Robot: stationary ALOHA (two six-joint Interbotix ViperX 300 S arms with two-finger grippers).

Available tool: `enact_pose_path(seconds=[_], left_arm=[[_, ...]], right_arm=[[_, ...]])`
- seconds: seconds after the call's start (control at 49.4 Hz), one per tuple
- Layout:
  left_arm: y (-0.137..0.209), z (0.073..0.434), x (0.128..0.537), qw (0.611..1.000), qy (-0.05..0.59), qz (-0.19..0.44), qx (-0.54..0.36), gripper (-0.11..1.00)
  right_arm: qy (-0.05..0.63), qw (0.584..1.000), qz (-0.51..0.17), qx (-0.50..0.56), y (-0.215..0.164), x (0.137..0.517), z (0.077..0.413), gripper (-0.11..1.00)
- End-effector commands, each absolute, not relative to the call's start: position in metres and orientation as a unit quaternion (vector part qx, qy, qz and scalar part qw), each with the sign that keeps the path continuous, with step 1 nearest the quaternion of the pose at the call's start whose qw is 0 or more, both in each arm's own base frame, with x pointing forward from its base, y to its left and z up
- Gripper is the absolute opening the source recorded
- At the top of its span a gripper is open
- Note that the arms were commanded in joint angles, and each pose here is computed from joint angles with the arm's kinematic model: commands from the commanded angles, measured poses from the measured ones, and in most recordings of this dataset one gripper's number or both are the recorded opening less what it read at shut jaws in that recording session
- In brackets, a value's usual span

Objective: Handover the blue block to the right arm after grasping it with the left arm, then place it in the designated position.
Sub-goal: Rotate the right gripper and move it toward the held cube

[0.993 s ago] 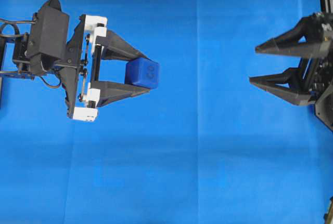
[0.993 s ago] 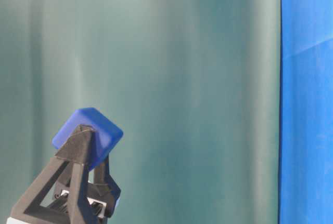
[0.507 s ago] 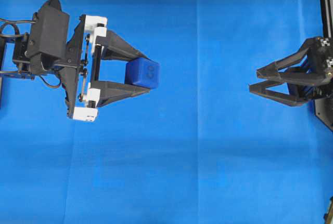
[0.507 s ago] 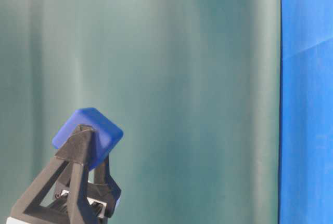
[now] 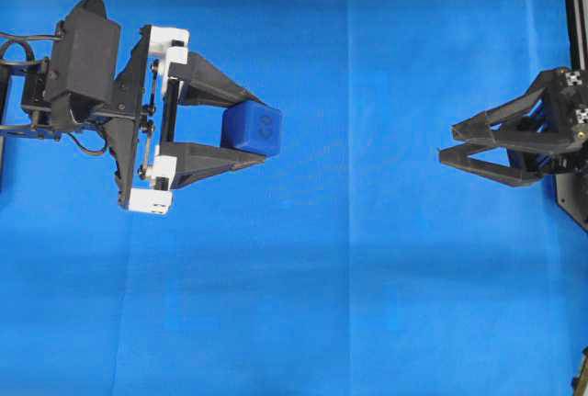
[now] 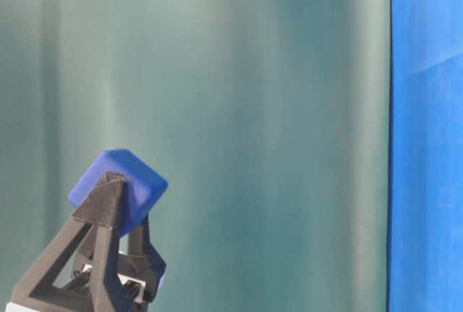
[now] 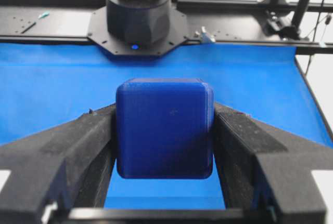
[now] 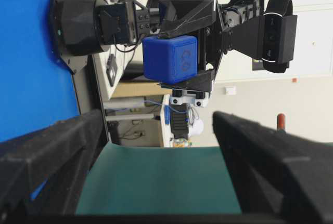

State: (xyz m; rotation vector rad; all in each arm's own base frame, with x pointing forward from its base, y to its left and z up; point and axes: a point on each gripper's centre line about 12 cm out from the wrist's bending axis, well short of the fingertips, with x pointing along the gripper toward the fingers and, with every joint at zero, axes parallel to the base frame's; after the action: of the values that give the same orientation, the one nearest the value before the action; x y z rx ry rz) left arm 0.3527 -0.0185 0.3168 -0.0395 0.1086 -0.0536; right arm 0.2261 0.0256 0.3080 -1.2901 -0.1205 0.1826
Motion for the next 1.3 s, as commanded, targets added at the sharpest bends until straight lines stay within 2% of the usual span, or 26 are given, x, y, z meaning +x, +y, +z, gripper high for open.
enact_pose_path(seconds=[0.0,0.912,1.277], left_arm=[[-0.018,0.329,0.35,0.999,0.035,-0.027,-0.022,0.48],[-0.018,0.329,0.35,0.999,0.035,-0.027,-0.024,0.48],[-0.018,0.329,0.35,0.999,0.035,-0.027,-0.024,0.48]], right_arm=[[-0.07,0.793,0.079,-0.6,0.027,0.228,0.319,0.96],[-0.066,0.794,0.082,-0.599,0.027,0.232,0.318,0.96],[-0.049,0.795,0.092,-0.597,0.027,0.278,0.331,0.96]])
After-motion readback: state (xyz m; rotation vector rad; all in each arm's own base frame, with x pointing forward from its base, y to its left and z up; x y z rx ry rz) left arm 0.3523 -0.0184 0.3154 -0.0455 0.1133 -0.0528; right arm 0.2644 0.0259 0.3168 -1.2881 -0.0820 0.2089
